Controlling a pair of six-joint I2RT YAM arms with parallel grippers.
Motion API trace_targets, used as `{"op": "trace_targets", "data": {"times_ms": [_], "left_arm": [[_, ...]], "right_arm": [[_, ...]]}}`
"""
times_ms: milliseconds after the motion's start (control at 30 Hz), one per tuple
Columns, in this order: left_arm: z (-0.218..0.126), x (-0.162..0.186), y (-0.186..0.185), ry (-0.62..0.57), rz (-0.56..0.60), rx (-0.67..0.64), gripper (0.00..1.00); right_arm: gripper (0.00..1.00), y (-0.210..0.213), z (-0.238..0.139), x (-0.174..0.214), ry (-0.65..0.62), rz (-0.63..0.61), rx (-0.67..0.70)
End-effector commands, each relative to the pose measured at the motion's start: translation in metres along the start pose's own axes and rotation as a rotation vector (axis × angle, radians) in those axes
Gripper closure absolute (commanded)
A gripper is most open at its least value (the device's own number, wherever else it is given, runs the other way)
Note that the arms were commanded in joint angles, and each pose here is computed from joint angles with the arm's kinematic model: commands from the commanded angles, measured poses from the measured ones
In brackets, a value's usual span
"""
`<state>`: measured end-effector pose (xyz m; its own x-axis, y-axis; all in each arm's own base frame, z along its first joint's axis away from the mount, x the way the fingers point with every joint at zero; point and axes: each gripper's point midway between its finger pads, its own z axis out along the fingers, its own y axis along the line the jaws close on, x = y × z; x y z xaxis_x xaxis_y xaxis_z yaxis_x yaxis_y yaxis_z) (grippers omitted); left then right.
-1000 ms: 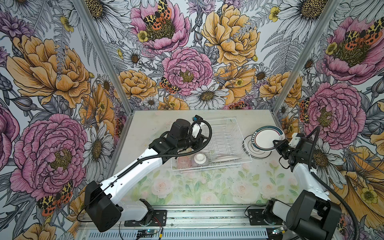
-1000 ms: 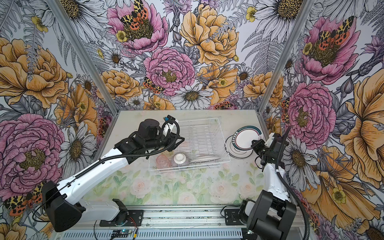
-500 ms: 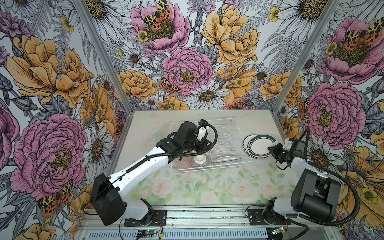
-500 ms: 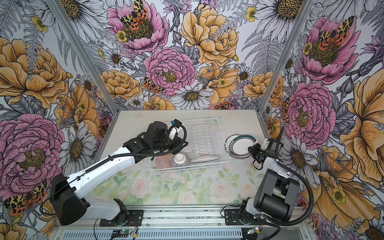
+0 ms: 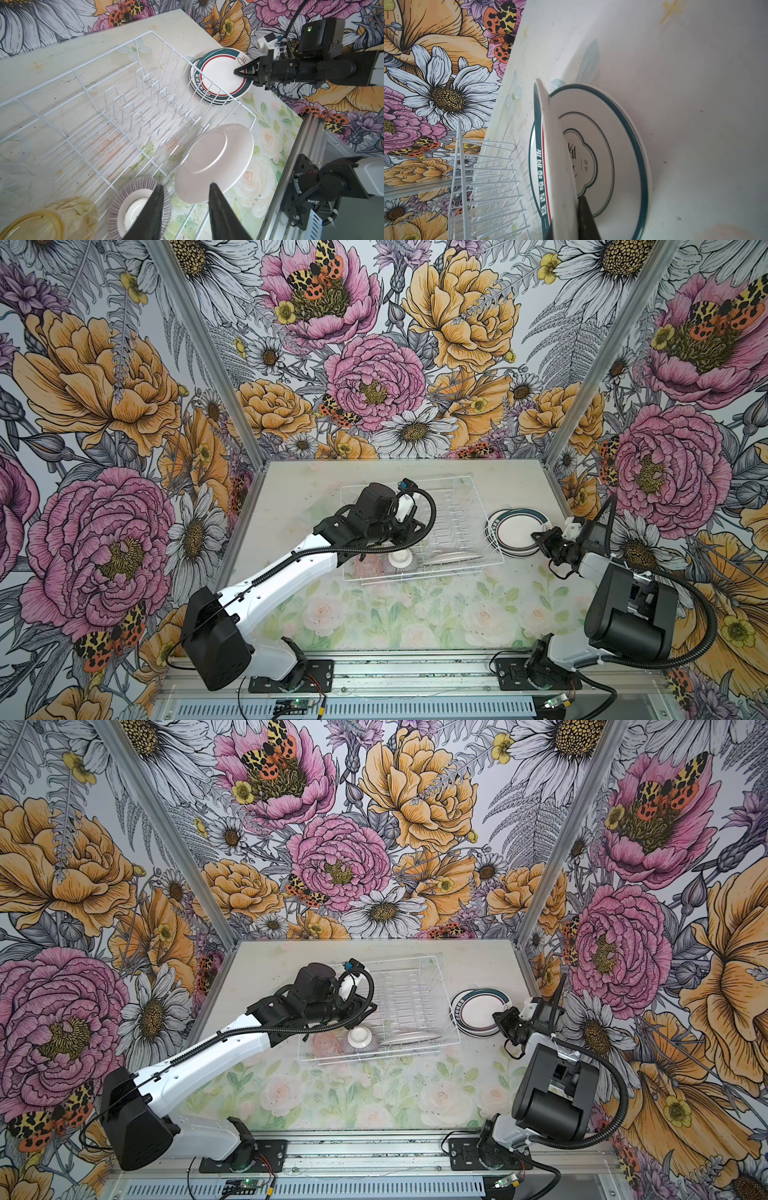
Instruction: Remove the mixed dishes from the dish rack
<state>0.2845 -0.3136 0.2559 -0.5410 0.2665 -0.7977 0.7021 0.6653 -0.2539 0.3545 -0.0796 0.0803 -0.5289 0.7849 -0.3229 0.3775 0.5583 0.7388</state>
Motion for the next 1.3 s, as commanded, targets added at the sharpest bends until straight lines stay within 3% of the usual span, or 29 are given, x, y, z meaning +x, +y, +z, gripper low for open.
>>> {"op": "trace_targets", "data": {"times_ms": [0,200,333,933,1167,1267], "left_arm": [[-0.009,-0.017,-0.005,-0.045,0.029,-0.007,0.62],[-0.011,-0.016,-0.005,-0.049,0.031,-0.006,0.62],[-0.013,-0.015,-0.005,-0.049,0.032,-0.007,0.62],[-0.015,-0.007,-0.001,-0.043,0.032,-0.014,0.62],[-0.016,-0.006,0.000,-0.044,0.030,-0.015,0.62],[-0.016,-0.005,0.001,-0.044,0.029,-0.018,0.62]], "right_arm": [[0.87,0.002,0.002,0.001,0.011,-0.008,-0.016],[0.61,-0.002,0.001,0.005,0.027,-0.003,0.003],[0.51,-0.004,0.000,0.007,0.032,-0.008,0.020],[0.48,-0.017,-0.026,0.003,0.017,-0.118,0.215],[0.48,-0.025,-0.021,0.005,0.046,-0.129,0.246],[0.44,-0.028,-0.018,0.004,0.050,-0.135,0.264]]}}
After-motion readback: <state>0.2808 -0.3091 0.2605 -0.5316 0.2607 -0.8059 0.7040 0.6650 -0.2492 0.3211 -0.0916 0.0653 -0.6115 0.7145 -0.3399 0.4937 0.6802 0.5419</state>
